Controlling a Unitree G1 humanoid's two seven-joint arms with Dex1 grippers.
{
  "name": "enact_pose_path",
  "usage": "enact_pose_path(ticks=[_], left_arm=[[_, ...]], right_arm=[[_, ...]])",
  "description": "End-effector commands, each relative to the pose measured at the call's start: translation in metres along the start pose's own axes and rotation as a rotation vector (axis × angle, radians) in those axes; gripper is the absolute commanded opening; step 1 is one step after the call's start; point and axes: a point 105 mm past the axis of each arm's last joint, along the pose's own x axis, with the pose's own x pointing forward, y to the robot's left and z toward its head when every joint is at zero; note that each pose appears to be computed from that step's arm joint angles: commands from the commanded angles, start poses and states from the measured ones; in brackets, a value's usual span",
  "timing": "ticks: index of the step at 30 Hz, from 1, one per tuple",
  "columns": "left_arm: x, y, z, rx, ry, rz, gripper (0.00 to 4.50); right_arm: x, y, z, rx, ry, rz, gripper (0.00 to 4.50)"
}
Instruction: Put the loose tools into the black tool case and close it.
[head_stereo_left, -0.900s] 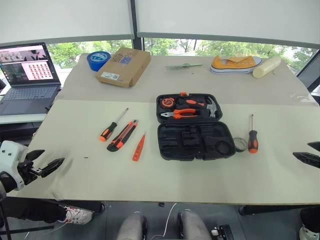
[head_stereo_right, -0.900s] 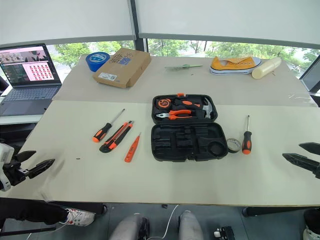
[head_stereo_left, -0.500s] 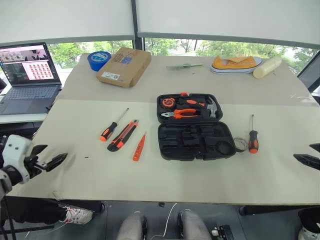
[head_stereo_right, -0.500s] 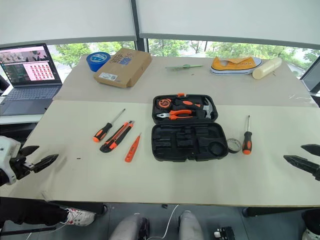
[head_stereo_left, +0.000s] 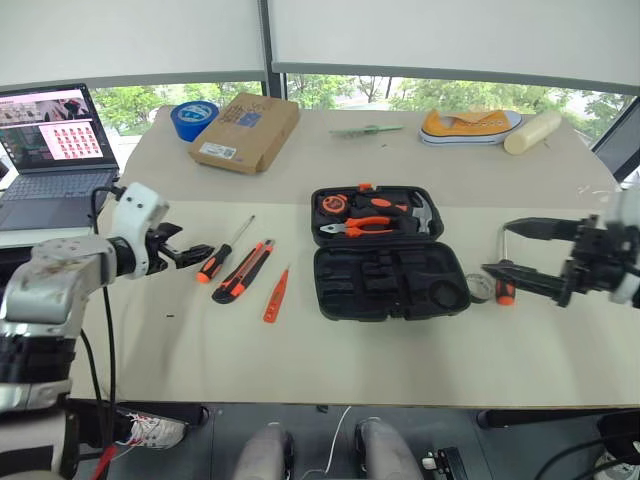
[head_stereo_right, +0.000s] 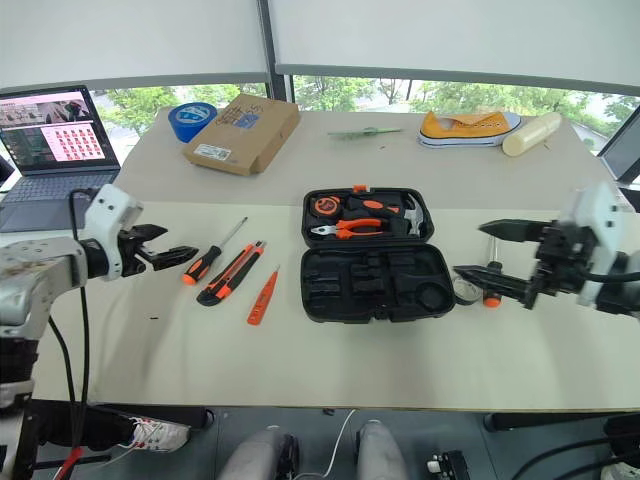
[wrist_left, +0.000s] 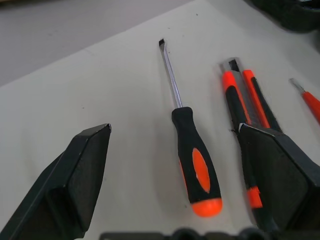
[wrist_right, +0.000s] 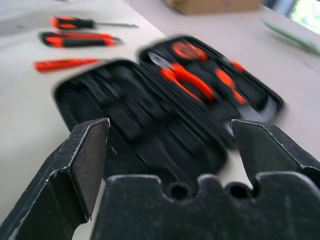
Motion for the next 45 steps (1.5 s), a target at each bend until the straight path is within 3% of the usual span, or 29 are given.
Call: enact_pose_path(ticks=[1, 4, 5, 9, 13, 15, 18, 21, 24, 30, 34, 38, 45], left_arm=[[0.011, 0.004, -0.008, 0.046, 0.067, 0.020, 4.39], [0.022, 0.006, -0.017, 0.082, 0.096, 0.029, 4.39], [0.026, 0.006, -0.020, 0.076, 0.099, 0.028, 4.16], [0.033, 0.001, -0.027, 0.055, 0.107, -0.012, 2.97], [0.033, 0.004, -0.036, 0.080, 0.146, -0.008, 1.41], [0.032, 0.009, -0.036, 0.086, 0.149, 0.016, 0.98], [0.031, 0.005, 0.002, 0.151, 0.006, -0.033, 0.92], [0.030, -0.024, 0.070, 0.369, -0.228, -0.142, 0.92], [0.037, -0.057, 0.099, 0.528, -0.290, -0.261, 0.92], [0.075, -0.135, 0.109, 0.767, -0.250, -0.452, 0.92], [0.091, -0.174, 0.111, 0.787, -0.257, -0.535, 0.92], [0.103, -0.194, 0.105, 0.872, -0.230, -0.559, 0.92], [0.118, -0.208, 0.109, 0.876, -0.203, -0.551, 0.92]], right_arm=[[0.018, 0.019, 0.025, -0.056, -0.063, 0.072, 4.50], [0.029, 0.029, 0.032, -0.067, -0.087, 0.110, 4.50], [0.031, 0.031, 0.034, -0.067, -0.094, 0.116, 4.50], [0.036, 0.036, 0.036, -0.064, -0.105, 0.123, 4.50], [0.038, 0.038, 0.034, -0.065, -0.098, 0.128, 4.50], [0.037, 0.038, 0.032, -0.065, -0.093, 0.123, 4.50], [0.034, 0.037, 0.027, -0.052, -0.074, 0.109, 4.50], [0.027, 0.035, 0.013, -0.037, -0.024, 0.081, 4.50], [0.020, 0.030, 0.003, -0.025, 0.008, 0.046, 4.50], [0.005, 0.013, -0.017, -0.010, 0.083, -0.084, 4.50], [-0.011, 0.002, -0.031, 0.007, 0.138, -0.195, 4.50], [-0.020, 0.003, -0.036, 0.015, 0.154, -0.227, 4.50], [-0.025, 0.003, -0.036, 0.031, 0.140, -0.270, 4.50]])
